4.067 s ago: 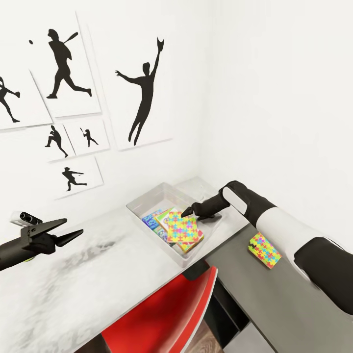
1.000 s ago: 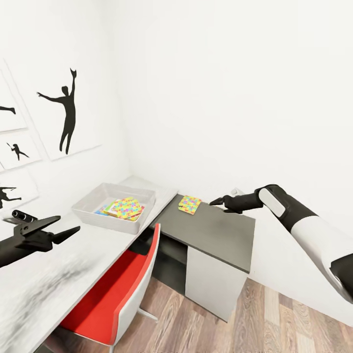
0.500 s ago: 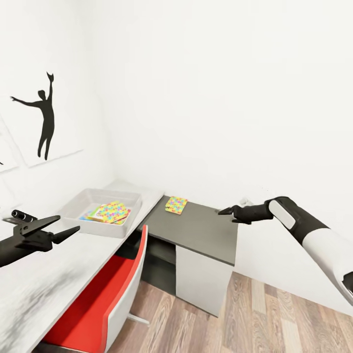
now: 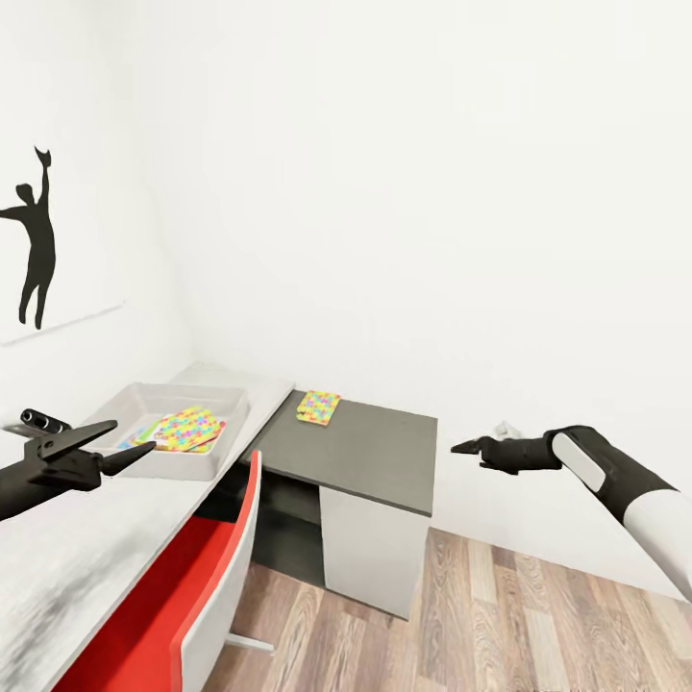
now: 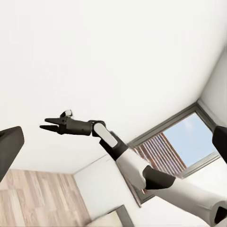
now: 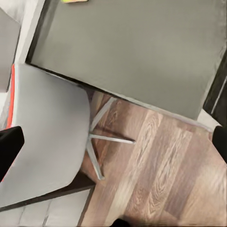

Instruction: Put all the toys in the child's room - the three board games (two on the bed and one on the table), the two jigsaw puzzles on the table, and the tennis ball on the table - inside the toy box on the table in the child's room.

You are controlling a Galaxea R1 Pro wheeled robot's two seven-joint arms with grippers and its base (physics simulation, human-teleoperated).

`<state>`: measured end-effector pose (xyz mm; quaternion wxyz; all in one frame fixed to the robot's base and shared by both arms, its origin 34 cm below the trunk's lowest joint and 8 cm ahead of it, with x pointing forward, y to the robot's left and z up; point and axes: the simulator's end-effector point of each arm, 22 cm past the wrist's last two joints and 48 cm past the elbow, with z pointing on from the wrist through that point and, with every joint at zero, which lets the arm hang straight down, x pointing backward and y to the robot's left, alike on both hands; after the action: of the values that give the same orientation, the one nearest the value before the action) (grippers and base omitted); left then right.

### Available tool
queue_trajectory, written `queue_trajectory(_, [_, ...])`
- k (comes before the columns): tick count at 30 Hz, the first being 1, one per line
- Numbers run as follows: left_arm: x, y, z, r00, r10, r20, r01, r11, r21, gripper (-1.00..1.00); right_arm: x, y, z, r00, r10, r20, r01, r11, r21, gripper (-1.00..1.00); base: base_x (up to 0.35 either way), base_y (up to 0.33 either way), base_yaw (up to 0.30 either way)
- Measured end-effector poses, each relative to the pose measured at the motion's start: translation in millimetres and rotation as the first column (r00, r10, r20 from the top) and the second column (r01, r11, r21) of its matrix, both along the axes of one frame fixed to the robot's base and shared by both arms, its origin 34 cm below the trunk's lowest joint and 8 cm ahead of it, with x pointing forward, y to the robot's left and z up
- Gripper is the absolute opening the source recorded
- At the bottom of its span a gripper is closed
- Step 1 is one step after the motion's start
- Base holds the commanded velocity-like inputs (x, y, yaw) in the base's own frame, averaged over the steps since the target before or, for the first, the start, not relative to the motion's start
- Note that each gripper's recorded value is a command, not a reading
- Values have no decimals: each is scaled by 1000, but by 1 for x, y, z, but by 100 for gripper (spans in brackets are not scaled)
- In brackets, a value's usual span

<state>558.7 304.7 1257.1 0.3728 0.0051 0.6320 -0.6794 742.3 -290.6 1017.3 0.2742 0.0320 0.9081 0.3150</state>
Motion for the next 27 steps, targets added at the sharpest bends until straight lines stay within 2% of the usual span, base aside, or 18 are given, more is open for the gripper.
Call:
queue_trajectory(1, [0, 0, 1, 1000, 1, 3, -1, 1000, 1, 100, -3, -4, -5, 1000, -8, -1, 8, 1000, 0, 100, 0, 0, -215])
queue_trajectory(6, [-1, 4, 7, 1000, 11, 18, -12, 1000, 1, 100, -20, -49, -33, 996, -90, -10, 90, 996, -24, 100, 0, 0, -215])
queue_trajectory(10, [-2, 4, 9, 1000, 14, 24, -14, 1000, 2, 100, -33, -68, -53, 992, -128, -20, 128, 991, -32, 100, 0, 0, -215])
queue_trajectory(17, [-4, 5, 14, 999, 14, 33, -14, 1000, 1, 100, -71, -89, -109, 983, -181, -20, 179, 981, -77, 100, 0, 0, -215])
queue_trajectory(21, [-5, 4, 15, 999, 14, 36, -14, 1000, -2, 100, -92, -109, -143, 972, -235, -8, 233, 965, -125, 100, 0, 0, -212])
queue_trajectory(27, [-5, 3, 16, 999, 18, 40, -18, 1000, 3, 100, -108, -108, -174, 961, -276, 5, 274, 949, -160, 100, 0, 0, -88])
